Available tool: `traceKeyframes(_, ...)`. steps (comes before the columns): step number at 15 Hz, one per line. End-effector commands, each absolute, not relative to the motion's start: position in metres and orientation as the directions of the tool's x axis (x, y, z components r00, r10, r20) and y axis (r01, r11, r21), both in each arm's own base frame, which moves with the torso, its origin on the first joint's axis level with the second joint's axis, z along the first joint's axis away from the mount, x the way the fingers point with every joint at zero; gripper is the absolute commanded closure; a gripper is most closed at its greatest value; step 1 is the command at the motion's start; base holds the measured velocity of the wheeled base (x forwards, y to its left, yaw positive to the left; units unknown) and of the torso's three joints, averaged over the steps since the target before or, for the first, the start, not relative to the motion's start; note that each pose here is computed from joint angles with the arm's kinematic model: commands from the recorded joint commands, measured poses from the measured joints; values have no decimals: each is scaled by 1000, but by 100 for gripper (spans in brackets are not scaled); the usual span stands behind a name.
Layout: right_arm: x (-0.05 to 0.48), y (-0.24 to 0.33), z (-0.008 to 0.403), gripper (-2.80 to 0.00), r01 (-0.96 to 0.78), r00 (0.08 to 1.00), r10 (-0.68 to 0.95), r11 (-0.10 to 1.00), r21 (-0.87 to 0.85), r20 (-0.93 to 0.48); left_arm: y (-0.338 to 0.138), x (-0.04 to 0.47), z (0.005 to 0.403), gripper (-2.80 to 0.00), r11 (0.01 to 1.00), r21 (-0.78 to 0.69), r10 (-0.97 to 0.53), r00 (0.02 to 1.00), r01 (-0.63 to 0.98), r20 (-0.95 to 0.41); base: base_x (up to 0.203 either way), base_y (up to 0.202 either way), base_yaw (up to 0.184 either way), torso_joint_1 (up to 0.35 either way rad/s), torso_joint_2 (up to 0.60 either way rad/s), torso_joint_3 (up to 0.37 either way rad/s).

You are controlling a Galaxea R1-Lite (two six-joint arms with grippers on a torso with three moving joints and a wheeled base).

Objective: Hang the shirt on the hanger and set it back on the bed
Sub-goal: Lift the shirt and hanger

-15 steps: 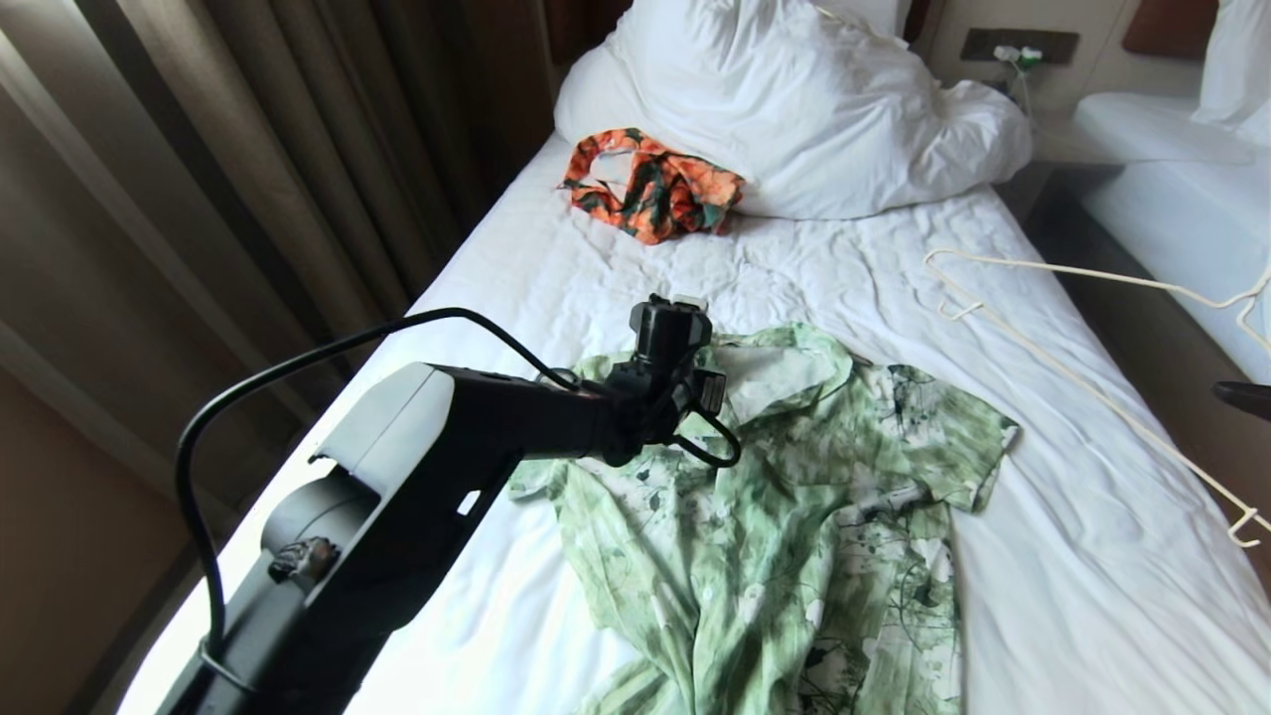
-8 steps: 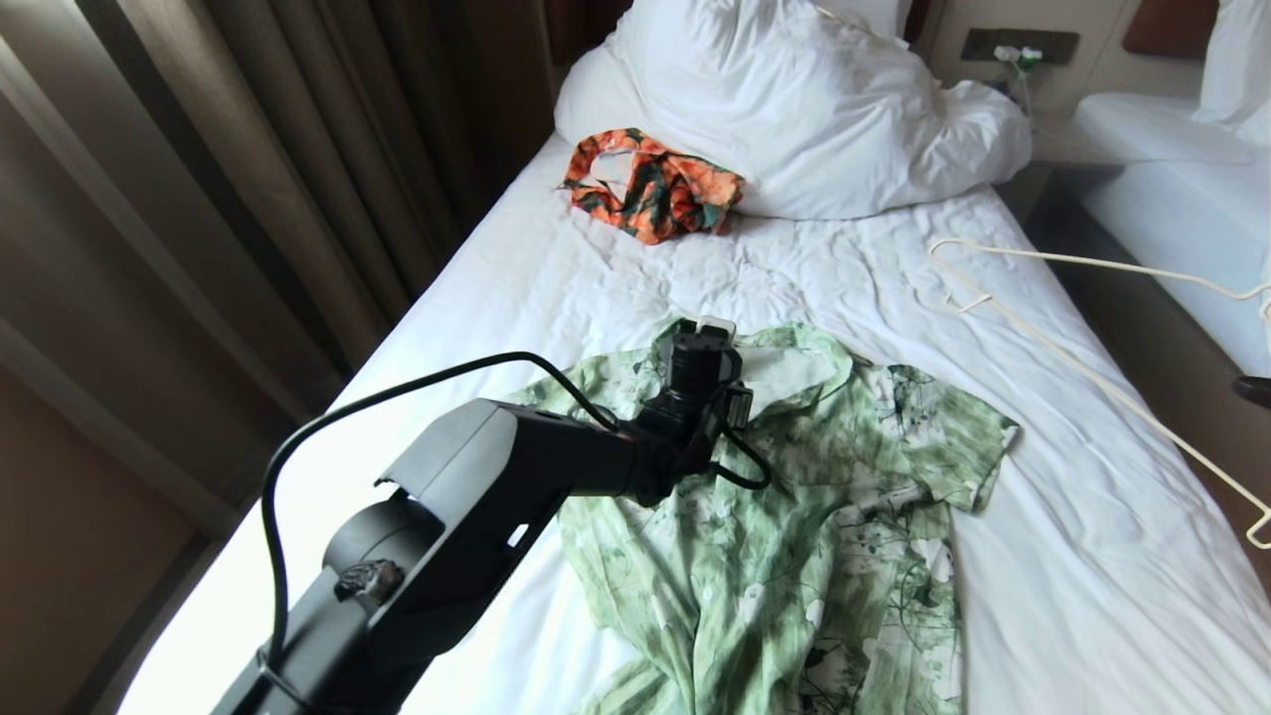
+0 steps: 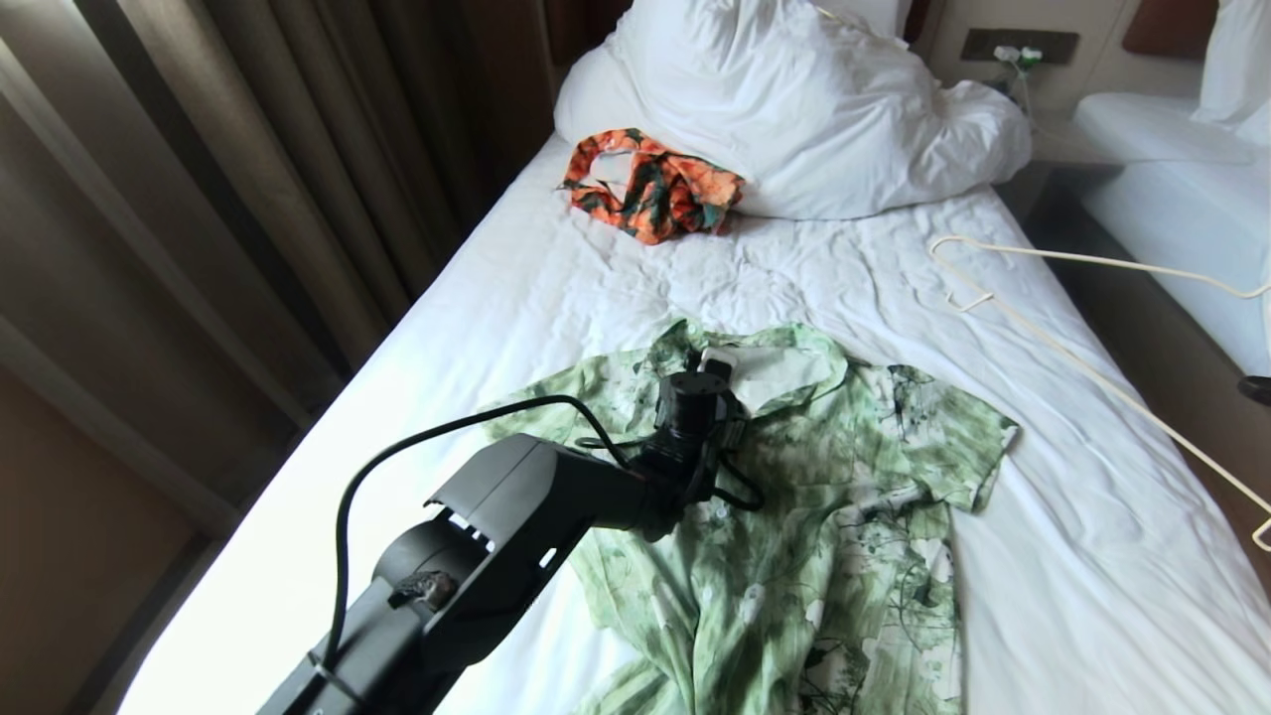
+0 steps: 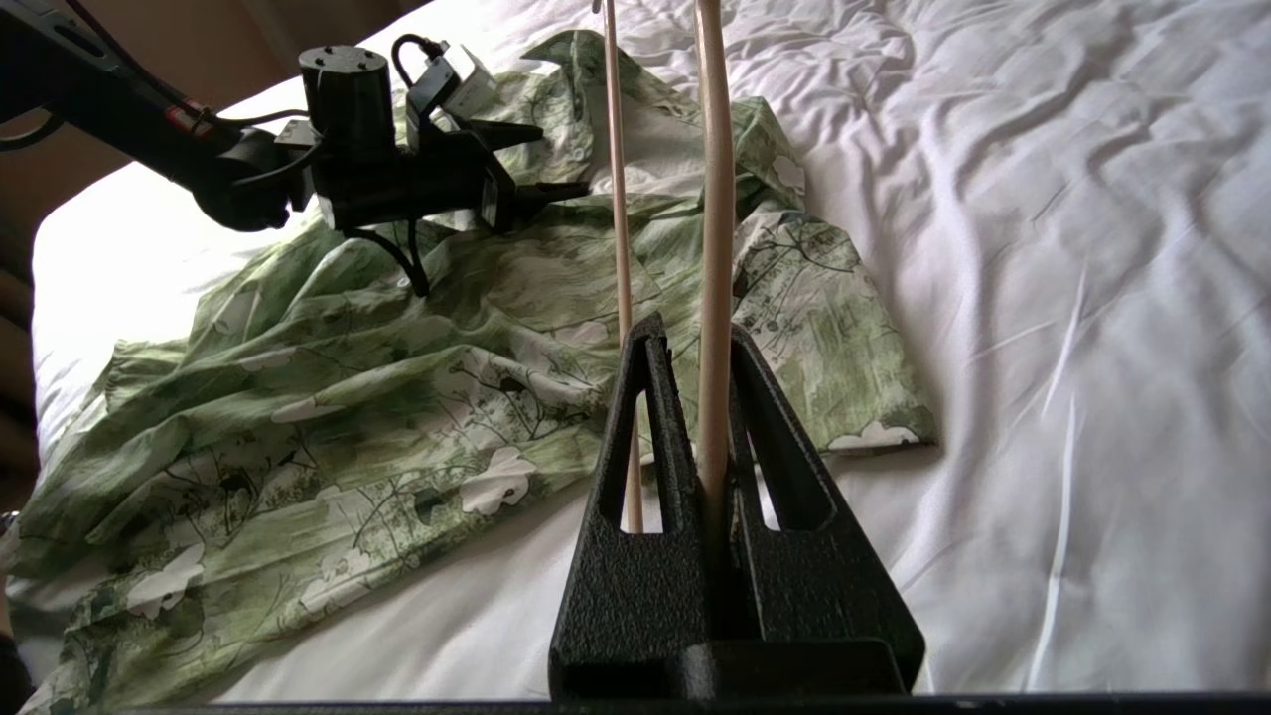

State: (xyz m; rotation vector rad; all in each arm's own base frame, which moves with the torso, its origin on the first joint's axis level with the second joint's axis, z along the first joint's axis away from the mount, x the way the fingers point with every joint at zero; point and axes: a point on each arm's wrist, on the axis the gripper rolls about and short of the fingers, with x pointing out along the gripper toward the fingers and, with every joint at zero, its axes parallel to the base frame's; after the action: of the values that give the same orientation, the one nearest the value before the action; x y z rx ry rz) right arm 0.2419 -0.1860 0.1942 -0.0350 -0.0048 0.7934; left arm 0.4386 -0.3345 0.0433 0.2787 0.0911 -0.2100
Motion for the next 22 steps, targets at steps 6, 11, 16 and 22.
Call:
traceKeyframes(6, 241, -191, 193, 0, -709, 705, 709, 705, -35, -7, -336, 438, 37, 0, 938, 270, -187, 974, 216, -127, 0, 0, 0, 0, 0, 0)
traceKeyframes(11, 242, -193, 191, 0, -708, 706, 708, 706, -31, -8, -332, 434, 67, 0, 954, 242, -163, 984, 175, -68, 0, 0, 0, 0, 0, 0)
traceKeyframes(16, 244, -192, 191, 0, -711, 703, 711, 703, -30, -8, -320, 404, 90, 0, 955, 219, -182, 977, 202, -107, 0, 0, 0, 0, 0, 0)
traceKeyframes(22, 248, -186, 206, 0, -726, 687, 727, 686, 55, -5, -306, 334, 104, 0, 957, 48, -268, 936, 286, -227, 0, 0, 0, 0, 0, 0)
